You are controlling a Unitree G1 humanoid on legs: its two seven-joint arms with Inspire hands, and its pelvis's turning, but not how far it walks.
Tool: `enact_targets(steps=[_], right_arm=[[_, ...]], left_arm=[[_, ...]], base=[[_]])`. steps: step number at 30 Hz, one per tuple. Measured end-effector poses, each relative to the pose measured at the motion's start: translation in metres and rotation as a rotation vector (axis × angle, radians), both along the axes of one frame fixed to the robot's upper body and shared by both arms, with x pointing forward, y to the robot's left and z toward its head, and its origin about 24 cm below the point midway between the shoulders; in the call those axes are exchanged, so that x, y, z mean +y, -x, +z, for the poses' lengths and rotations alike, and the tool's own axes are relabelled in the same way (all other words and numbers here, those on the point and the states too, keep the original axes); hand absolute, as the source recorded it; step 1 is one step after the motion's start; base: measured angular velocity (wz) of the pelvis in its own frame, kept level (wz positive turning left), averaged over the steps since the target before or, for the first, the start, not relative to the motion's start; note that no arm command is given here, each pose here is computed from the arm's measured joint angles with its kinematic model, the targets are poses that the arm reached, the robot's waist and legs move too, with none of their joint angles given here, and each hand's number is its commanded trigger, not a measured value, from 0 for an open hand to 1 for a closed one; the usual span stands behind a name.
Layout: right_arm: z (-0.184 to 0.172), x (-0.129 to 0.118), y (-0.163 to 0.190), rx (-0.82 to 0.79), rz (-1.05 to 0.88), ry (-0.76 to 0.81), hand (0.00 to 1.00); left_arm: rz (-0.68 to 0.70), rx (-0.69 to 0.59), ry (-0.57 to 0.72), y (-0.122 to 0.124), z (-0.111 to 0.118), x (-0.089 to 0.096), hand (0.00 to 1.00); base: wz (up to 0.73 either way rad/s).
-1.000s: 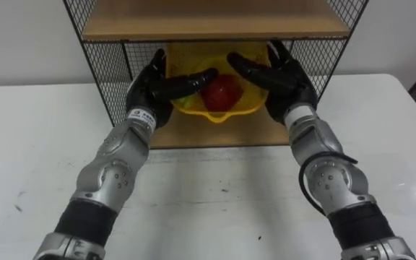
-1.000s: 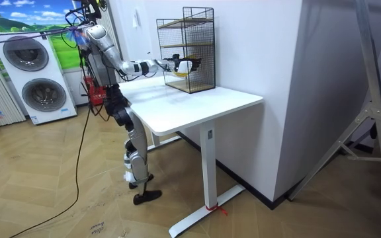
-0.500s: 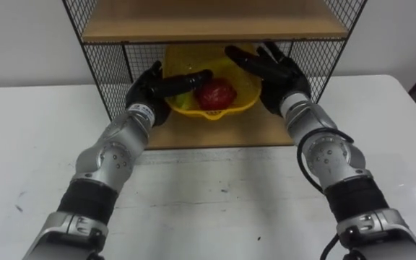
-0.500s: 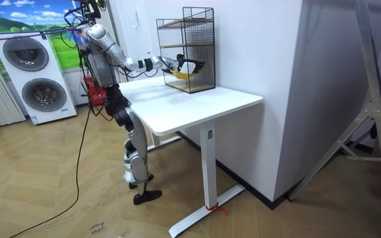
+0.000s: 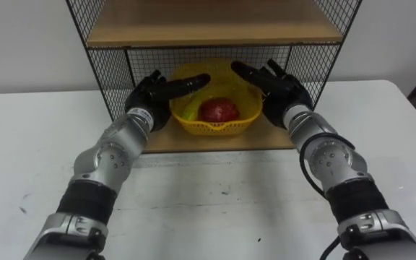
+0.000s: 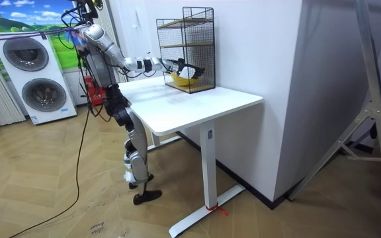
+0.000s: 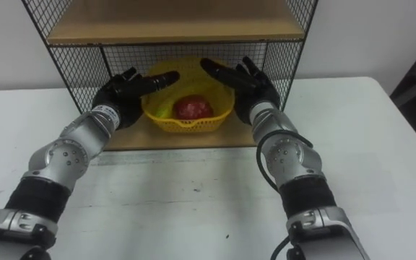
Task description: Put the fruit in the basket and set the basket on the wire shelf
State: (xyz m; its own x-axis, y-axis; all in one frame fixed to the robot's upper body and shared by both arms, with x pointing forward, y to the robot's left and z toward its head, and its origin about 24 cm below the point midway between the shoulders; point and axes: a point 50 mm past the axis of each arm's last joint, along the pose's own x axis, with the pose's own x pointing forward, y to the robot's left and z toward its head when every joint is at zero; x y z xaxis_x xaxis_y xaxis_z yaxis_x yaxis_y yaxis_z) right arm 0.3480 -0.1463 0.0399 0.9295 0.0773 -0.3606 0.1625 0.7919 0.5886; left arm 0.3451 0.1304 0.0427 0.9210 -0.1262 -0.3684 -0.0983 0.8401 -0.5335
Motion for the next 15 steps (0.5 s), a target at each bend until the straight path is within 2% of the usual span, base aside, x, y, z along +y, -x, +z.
enact_targets(steps=[9, 15], right_arm=[[-0.003, -0.007, 0.002, 0.001, -0.019, -0.008, 0.00], [-0.020, -0.015, 0.013, 0.058, -0.030, -0.016, 0.00]], left_arm=[[0.008, -0.004, -0.017, 0.000, 0.000, 0.008, 0.00], [0.031, 0.025, -0.023, 0.006, -0.009, 0.016, 0.00]], base=[[0.00], [0.06]])
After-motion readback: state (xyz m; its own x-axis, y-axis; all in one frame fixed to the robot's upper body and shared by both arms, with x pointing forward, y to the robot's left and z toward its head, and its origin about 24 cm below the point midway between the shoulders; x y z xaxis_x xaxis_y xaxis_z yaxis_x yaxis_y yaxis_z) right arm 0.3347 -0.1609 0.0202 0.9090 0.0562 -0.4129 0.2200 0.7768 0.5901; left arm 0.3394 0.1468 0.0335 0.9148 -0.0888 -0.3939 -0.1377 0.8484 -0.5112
